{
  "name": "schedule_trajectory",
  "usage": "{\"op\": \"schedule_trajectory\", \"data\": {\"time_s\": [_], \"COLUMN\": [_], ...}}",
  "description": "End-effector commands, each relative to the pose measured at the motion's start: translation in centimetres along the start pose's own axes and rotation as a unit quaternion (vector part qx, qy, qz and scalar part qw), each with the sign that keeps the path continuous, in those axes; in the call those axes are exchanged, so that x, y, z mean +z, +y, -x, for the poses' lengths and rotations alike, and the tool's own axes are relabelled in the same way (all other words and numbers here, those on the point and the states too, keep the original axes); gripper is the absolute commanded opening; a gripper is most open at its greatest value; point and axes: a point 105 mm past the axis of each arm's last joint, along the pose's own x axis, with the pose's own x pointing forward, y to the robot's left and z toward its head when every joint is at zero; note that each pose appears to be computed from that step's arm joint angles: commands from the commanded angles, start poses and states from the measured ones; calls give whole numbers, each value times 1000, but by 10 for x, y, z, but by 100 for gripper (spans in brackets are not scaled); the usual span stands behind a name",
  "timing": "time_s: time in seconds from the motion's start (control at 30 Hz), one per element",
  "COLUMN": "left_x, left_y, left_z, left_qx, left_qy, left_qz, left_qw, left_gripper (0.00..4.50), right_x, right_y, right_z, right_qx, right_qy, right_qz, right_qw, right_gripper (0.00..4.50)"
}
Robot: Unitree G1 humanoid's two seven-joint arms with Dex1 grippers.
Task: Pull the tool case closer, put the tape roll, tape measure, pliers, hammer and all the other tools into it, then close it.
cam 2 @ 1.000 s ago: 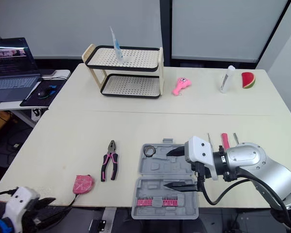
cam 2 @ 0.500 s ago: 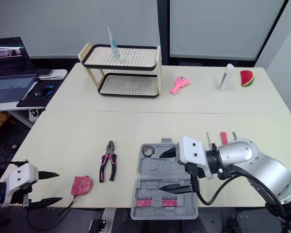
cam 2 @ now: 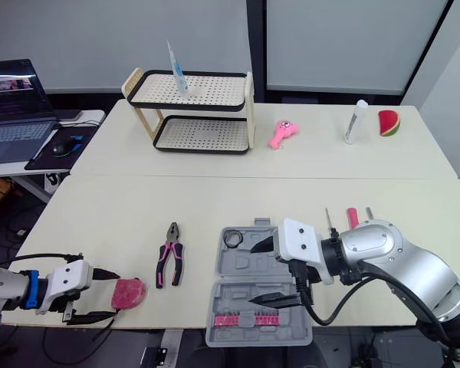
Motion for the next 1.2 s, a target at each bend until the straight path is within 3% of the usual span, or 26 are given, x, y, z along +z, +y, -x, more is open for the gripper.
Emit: {"op": "schedule_trajectory", "data": {"time_s": [0.03, 0.47, 0.63, 0.87, 1.0, 1.2], "left_x": [0, -7, -8, -3, 17, 81], "left_y": [0, -7, -9, -10, 8, 22], "left_z": [-3, -19, -23, -18, 13, 35], "left_qx": [-10, -27, -27, -22, 30, 61], "left_qy": [6, 16, 16, 7, -2, -34], "left_qz": [-16, -17, -21, -30, -36, -78], "left_qw": [1000, 999, 999, 999, 999, 994], "left_gripper": [449, 449, 334, 330, 330, 330], "right_x": [5, 3, 2, 1, -1, -11], "right_y": [4, 7, 8, 8, 6, 3], "right_z": [-1, 0, 1, 3, 5, 15], "right_qx": [4, 5, 5, 2, -13, -55], "right_qy": [-5, -4, -3, 1, -2, -3], "right_qz": [16, 12, 11, 11, 7, -37], "right_qw": [1000, 1000, 1000, 1000, 1000, 998], "right_gripper": [450, 450, 450, 450, 450, 450]}}
